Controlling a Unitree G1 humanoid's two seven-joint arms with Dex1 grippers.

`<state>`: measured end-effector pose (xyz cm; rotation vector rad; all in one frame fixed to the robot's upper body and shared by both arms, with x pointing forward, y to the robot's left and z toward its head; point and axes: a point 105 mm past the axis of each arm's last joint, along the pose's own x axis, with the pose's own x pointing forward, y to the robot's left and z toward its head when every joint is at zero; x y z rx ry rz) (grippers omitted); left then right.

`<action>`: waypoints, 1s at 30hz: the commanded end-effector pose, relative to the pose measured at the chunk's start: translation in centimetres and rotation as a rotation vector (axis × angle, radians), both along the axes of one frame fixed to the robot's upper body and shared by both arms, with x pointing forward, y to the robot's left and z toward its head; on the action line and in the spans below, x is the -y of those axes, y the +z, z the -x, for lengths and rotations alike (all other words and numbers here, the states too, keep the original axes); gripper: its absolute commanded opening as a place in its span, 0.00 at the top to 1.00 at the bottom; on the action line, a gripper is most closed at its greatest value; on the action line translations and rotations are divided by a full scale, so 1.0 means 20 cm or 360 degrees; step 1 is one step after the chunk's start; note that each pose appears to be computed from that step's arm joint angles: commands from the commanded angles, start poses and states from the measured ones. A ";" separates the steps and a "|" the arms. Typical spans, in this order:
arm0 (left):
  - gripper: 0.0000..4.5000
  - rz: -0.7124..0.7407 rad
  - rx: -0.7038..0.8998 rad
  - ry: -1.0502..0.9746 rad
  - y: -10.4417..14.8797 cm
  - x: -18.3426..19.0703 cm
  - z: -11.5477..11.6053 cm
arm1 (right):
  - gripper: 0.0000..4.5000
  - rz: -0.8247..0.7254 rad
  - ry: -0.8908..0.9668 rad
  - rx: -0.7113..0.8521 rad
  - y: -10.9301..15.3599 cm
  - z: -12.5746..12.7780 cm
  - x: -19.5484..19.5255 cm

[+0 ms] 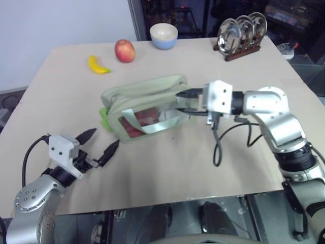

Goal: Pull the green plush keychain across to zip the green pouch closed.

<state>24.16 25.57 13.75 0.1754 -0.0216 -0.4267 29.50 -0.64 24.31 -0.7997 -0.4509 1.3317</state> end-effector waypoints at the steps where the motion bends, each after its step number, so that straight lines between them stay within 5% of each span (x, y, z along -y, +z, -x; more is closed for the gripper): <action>1: 0.00 -0.0006 0.0030 -0.0025 0.03 0.01 0.00 | 0.65 -0.0018 0.0002 0.0157 0.07 -0.01 -0.05; 17: 0.00 -0.0003 0.0038 0.0023 0.01 0.01 0.05 | 0.65 0.0125 0.0088 0.0111 0.05 -0.09 -0.17; 22: 0.00 -0.0001 0.0036 0.0044 0.00 0.01 0.08 | 0.17 0.0092 0.0058 0.0146 0.07 -0.12 -0.20; 29: 0.00 0.0067 0.0025 0.0102 0.01 -0.03 0.10 | 0.17 0.0170 0.0083 0.0091 0.01 -0.12 -0.23; 30: 0.00 0.0096 0.0028 0.0114 0.01 -0.04 0.09 | 0.29 0.0176 0.0085 0.0081 0.00 -0.12 -0.23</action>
